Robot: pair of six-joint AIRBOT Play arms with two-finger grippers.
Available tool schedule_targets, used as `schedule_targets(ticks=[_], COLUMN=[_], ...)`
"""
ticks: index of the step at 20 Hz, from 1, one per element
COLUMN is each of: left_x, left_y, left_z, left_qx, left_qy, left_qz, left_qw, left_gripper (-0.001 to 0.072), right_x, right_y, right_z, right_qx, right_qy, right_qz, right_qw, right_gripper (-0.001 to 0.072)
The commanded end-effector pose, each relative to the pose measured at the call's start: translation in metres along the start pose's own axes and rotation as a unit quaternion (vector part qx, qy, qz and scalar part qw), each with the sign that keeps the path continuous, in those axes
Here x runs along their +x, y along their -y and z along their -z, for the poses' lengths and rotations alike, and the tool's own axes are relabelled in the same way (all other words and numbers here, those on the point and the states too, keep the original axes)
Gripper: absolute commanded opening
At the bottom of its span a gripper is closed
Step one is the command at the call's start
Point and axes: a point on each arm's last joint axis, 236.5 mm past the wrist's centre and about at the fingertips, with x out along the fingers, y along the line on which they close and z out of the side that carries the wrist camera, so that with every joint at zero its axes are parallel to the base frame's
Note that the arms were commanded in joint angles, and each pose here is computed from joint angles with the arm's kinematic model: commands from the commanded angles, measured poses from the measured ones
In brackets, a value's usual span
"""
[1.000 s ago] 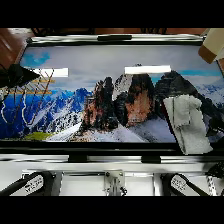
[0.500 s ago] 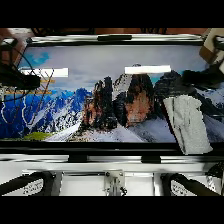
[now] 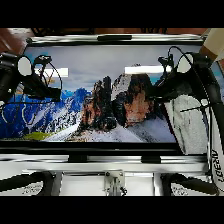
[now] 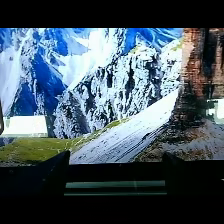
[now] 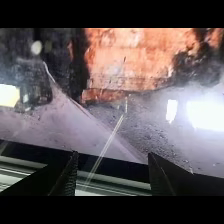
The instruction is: Fold the shirts.
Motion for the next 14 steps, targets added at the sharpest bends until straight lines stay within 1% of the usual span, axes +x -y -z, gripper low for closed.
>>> schedule_targets(ticks=[1,14], left_x=[0.0001,-0.0005], left_y=[0.0245,0.0253], left_z=[-0.0083,-0.0127], left_qx=[0.008,0.006], left_qy=[0.017,0.027], left_qz=[0.037,0.038], left_qw=[0.999,0.999], left_gripper=[0.0718,0.0718], right_x=[0.0034,0.0034], right_y=[-0.0066,-0.0066], right_z=[0.0083,0.0082], right_qx=[-0.008,-0.008], right_qy=[-0.020,-0.020], right_qz=[-0.005,-0.005], right_qw=[1.000,1.000], right_gripper=[0.0545,0.0545])
